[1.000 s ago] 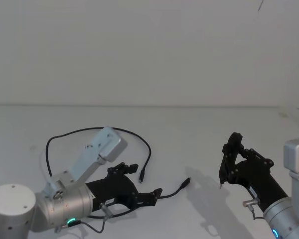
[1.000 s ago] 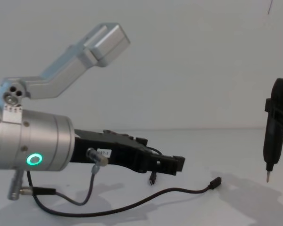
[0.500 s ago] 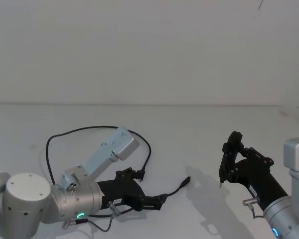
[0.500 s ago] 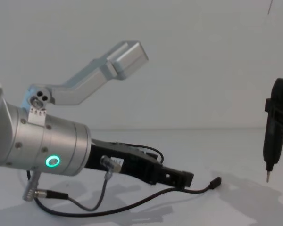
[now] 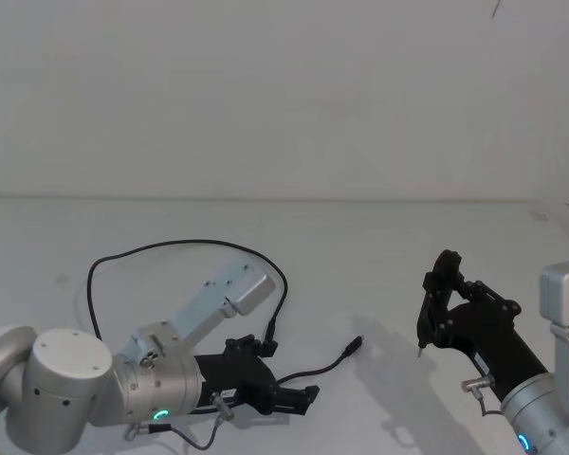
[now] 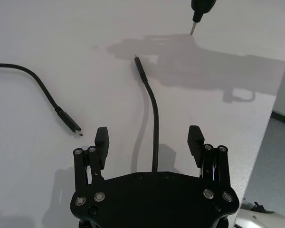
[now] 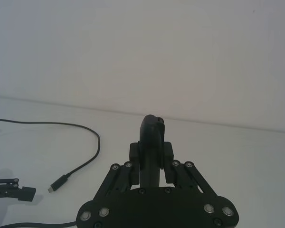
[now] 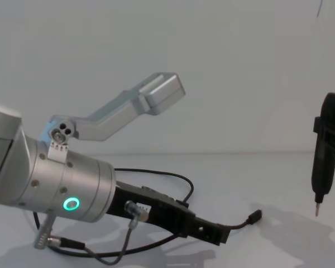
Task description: Pick up the data cable with the one hand.
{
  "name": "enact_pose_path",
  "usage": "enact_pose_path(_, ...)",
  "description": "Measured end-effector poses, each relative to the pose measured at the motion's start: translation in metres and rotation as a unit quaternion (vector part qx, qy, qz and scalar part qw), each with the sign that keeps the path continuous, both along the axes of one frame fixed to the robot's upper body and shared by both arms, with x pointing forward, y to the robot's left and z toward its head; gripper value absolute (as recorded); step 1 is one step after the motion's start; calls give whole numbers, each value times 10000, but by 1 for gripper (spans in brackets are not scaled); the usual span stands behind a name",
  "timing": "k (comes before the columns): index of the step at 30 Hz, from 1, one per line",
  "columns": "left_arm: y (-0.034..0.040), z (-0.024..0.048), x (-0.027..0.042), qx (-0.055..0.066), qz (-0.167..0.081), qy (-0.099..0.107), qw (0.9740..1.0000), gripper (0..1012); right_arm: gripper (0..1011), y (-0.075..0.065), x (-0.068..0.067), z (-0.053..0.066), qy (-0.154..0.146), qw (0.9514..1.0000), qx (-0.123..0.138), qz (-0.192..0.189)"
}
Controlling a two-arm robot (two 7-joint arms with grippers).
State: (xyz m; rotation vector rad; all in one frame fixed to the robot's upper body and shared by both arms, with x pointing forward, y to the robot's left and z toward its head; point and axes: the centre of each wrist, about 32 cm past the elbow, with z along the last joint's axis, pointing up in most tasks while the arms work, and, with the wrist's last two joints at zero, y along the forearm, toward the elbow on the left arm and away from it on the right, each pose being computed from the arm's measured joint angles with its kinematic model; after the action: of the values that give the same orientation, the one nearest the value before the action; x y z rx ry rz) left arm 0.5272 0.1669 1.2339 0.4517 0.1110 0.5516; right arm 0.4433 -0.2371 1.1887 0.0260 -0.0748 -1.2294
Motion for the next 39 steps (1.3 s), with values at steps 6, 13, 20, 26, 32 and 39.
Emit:
enact_pose_path(6, -16, -13, 19, 50, -11, 46, 10000, 927, 279, 0, 0, 0, 0, 10000, 0, 0)
enact_pose_path(13, -27, -25, 31, 88, -19, 81, 9999, 750, 279, 0, 0, 0, 0, 10000, 0, 0)
enact_pose_path(20, -33, -30, 39, 107, -21, 99, 9999, 552, 279, 0, 0, 0, 0, 10000, 0, 0)
enact_pose_path(26, -35, -33, 43, 119, -21, 110, 9999, 308, 279, 0, 0, 0, 0, 10000, 0, 0)
enact_pose_path(32, -36, -35, 45, 125, -24, 116, 9999, 152, 279, 0, 0, 0, 0, 10000, 0, 0)
enact_pose_path(39, -38, -36, 46, 130, -25, 118, 9998, 38, 279, 0, 3, 3, -5, 10000, 6, -3)
